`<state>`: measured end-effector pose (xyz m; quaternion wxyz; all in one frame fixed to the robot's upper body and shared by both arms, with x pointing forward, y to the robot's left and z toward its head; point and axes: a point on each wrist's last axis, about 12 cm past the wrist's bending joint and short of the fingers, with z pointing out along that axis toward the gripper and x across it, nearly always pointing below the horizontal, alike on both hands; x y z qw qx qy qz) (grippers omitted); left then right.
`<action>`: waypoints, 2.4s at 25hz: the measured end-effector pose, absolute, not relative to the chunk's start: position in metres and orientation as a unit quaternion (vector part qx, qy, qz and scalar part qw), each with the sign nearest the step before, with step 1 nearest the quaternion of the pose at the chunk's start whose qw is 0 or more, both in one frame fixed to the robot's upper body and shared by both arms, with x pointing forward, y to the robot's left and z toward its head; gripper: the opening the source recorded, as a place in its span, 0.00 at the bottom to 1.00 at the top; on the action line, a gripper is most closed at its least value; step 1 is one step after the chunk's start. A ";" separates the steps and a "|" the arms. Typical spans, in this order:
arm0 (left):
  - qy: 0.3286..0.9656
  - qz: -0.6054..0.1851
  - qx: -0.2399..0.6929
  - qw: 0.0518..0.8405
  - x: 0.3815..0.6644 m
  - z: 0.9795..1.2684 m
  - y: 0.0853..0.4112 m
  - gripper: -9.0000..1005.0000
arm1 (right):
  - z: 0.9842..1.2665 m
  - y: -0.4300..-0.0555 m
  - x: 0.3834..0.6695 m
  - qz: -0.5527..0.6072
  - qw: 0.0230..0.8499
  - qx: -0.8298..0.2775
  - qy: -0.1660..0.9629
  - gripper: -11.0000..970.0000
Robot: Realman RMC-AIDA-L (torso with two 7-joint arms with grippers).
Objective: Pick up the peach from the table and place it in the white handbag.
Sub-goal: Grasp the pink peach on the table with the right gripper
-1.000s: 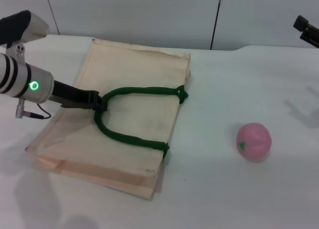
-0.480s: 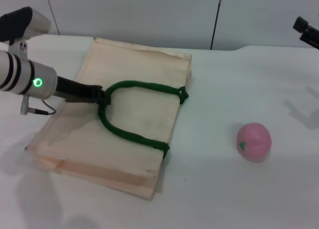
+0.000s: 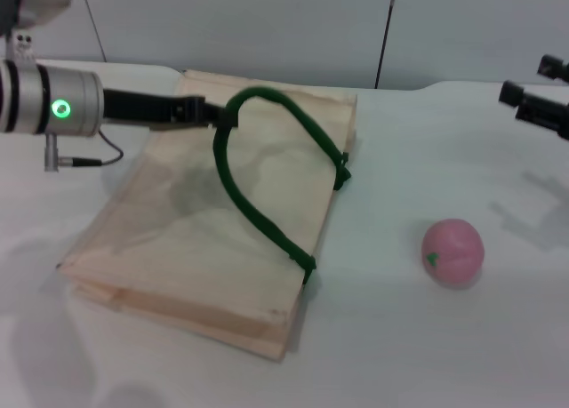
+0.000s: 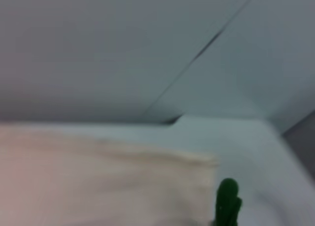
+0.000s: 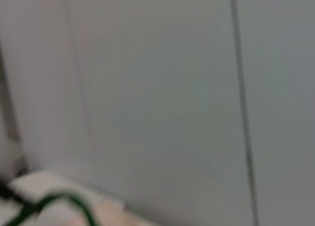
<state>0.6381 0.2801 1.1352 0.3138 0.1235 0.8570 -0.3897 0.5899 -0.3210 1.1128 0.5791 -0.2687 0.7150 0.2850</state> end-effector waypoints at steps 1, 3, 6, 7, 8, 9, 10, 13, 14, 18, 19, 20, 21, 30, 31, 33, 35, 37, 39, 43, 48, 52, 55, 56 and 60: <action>0.846 -0.405 0.129 0.323 0.637 1.141 0.281 0.13 | 1.113 -0.320 0.589 0.288 0.569 -0.276 0.719 0.91; 0.827 -0.429 0.138 0.337 0.635 1.149 0.282 0.13 | 1.112 -0.320 0.587 0.292 0.548 -0.291 0.728 0.91; 0.801 -0.457 0.146 0.359 0.630 1.160 0.287 0.13 | 1.111 -0.318 0.584 0.298 0.516 -0.313 0.740 0.91; 0.792 -0.466 0.147 0.366 0.629 1.164 0.288 0.13 | 1.110 -0.318 0.583 0.299 0.504 -0.320 0.745 0.91; 0.783 -0.474 0.149 0.374 0.628 1.168 0.290 0.13 | 1.110 -0.317 0.583 0.299 0.491 -0.326 0.750 0.91; 0.776 -0.481 0.150 0.380 0.627 1.171 0.292 0.13 | 1.109 -0.315 0.583 0.300 0.477 -0.334 0.756 0.91; 0.768 -0.488 0.153 0.386 0.626 1.175 0.294 0.13 | 1.109 -0.314 0.583 0.300 0.467 -0.339 0.760 0.91; 0.748 -0.506 0.160 0.398 0.624 1.185 0.296 0.13 | 1.108 -0.310 0.584 0.299 0.438 -0.352 0.771 0.91; 0.743 -0.510 0.162 0.401 0.624 1.187 0.296 0.13 | 1.107 -0.309 0.584 0.299 0.431 -0.355 0.774 0.91; 0.725 -0.524 0.167 0.415 0.623 1.195 0.297 0.13 | 1.102 -0.304 0.585 0.297 0.395 -0.368 0.788 0.91; 0.720 -0.528 0.169 0.417 0.623 1.197 0.297 0.13 | 1.101 -0.302 0.585 0.296 0.384 -0.371 0.792 0.91; 0.717 -0.531 0.170 0.419 0.623 1.199 0.298 0.13 | 1.101 -0.302 0.585 0.295 0.374 -0.374 0.796 0.91; 0.712 -0.534 0.172 0.422 0.623 1.201 0.298 0.13 | 1.100 -0.301 0.585 0.293 0.365 -0.377 0.799 0.91; 0.687 -0.550 0.179 0.440 0.624 1.214 0.299 0.13 | 1.092 -0.286 0.584 0.302 0.312 -0.403 0.805 0.91; 0.686 -0.551 0.179 0.441 0.624 1.215 0.299 0.13 | 1.092 -0.284 0.584 0.303 0.309 -0.407 0.804 0.91; 0.684 -0.551 0.180 0.443 0.625 1.216 0.299 0.13 | 1.091 -0.281 0.585 0.305 0.302 -0.412 0.804 0.91; 0.683 -0.551 0.181 0.443 0.626 1.217 0.299 0.13 | 1.090 -0.278 0.585 0.304 0.295 -0.416 0.804 0.91; 0.682 -0.552 0.182 0.443 0.626 1.218 0.298 0.13 | 1.089 -0.276 0.586 0.301 0.291 -0.418 0.806 0.91; 0.682 -0.552 0.183 0.443 0.626 1.218 0.297 0.13 | 1.087 -0.276 0.587 0.296 0.291 -0.419 0.808 0.91; 0.682 -0.552 0.183 0.444 0.626 1.218 0.297 0.13 | 1.085 -0.276 0.589 0.286 0.294 -0.415 0.812 0.91; 0.682 -0.552 0.181 0.444 0.626 1.217 0.298 0.13 | 1.083 -0.276 0.589 0.282 0.291 -0.416 0.814 0.89; 0.683 -0.552 0.180 0.443 0.625 1.217 0.299 0.14 | 1.084 -0.275 0.590 0.282 0.291 -0.415 0.815 0.85; 0.683 -0.552 0.179 0.443 0.625 1.216 0.299 0.14 | 1.085 -0.275 0.591 0.281 0.291 -0.416 0.814 0.79; 0.684 -0.552 0.179 0.443 0.625 1.216 0.300 0.14 | 1.085 -0.275 0.591 0.281 0.291 -0.416 0.814 0.75; 0.684 -0.551 0.177 0.443 0.624 1.215 0.300 0.14 | 1.086 -0.275 0.592 0.281 0.293 -0.417 0.814 0.60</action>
